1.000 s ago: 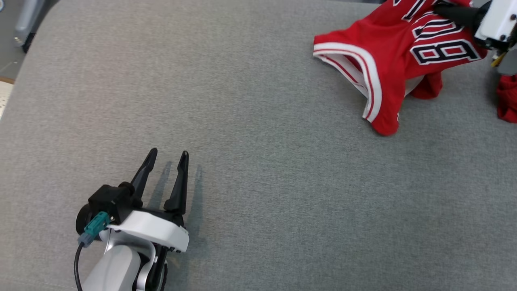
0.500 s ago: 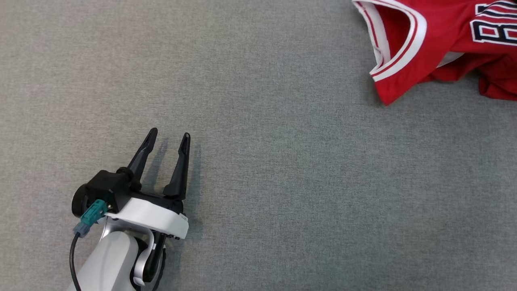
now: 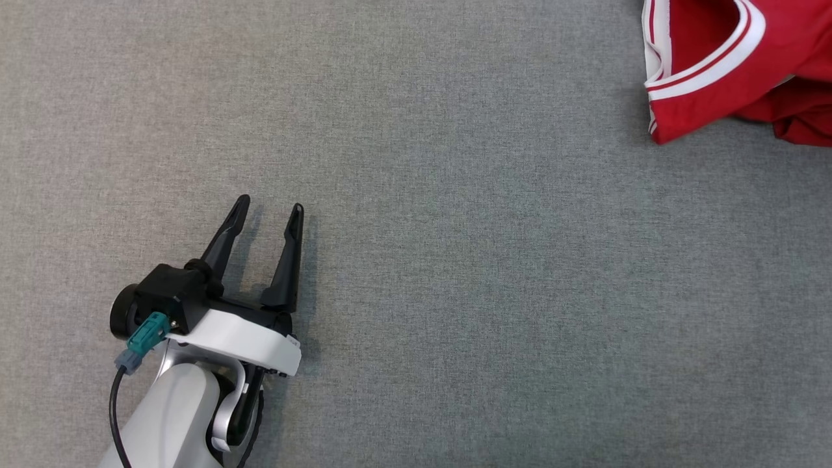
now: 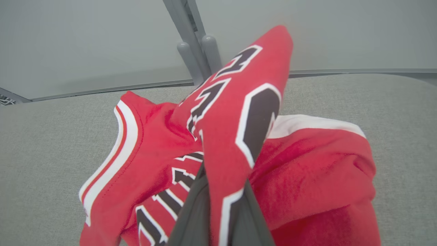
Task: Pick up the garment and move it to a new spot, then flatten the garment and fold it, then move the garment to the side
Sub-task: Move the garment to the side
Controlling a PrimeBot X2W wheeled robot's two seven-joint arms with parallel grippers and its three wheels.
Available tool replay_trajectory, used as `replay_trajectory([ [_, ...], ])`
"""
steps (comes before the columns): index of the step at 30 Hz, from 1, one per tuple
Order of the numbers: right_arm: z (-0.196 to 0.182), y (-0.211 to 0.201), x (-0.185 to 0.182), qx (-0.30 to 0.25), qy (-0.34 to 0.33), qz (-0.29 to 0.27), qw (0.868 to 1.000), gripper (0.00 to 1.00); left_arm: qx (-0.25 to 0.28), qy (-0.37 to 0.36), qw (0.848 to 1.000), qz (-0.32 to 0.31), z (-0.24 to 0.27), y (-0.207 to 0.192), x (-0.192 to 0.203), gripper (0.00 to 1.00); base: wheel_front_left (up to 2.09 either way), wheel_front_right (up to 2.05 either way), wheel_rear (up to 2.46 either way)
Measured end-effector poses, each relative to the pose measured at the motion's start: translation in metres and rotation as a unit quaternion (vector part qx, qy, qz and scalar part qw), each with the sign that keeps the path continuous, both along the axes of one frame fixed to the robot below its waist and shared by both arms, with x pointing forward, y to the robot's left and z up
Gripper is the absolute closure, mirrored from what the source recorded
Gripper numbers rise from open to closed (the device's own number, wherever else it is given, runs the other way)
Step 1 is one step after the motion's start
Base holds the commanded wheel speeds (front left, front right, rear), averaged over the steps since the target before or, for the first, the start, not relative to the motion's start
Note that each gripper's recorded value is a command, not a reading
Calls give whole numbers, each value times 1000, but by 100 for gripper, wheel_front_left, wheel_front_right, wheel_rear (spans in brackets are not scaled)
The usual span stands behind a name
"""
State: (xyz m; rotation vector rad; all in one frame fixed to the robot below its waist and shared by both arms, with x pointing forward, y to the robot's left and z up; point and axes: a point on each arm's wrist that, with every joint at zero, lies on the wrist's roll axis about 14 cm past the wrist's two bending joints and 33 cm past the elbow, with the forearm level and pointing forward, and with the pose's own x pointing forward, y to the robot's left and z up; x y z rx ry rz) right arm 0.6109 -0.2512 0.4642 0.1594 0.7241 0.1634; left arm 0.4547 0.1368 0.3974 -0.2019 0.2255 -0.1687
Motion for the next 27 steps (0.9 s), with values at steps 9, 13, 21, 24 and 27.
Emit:
replay_trajectory([
  [9, -3, -23, -2, -94, -6, 7, 996, 100, 1, 0, 1000, -4, 1, -3, 0, 0, 0, 0, 0],
  [13, -10, -37, -6, -123, 3, -2, 992, 100, 1, 0, 1000, -6, 2, -3, 0, 0, 0, 0, 0],
  [21, -16, -52, -5, -160, -11, -25, 987, 0, 0, -2, 1000, -5, 5, -3, -2, 0, 0, 0, 0],
  [24, -14, -51, -10, -193, -18, -13, 981, 0, 0, -11, 1000, -3, 13, -2, -3, 0, 0, 0, 0],
  [27, 0, -65, -16, -234, -37, -15, 971, 0, -4, -19, 1000, 0, 23, -2, -7, 0, 0, 0, 0],
])
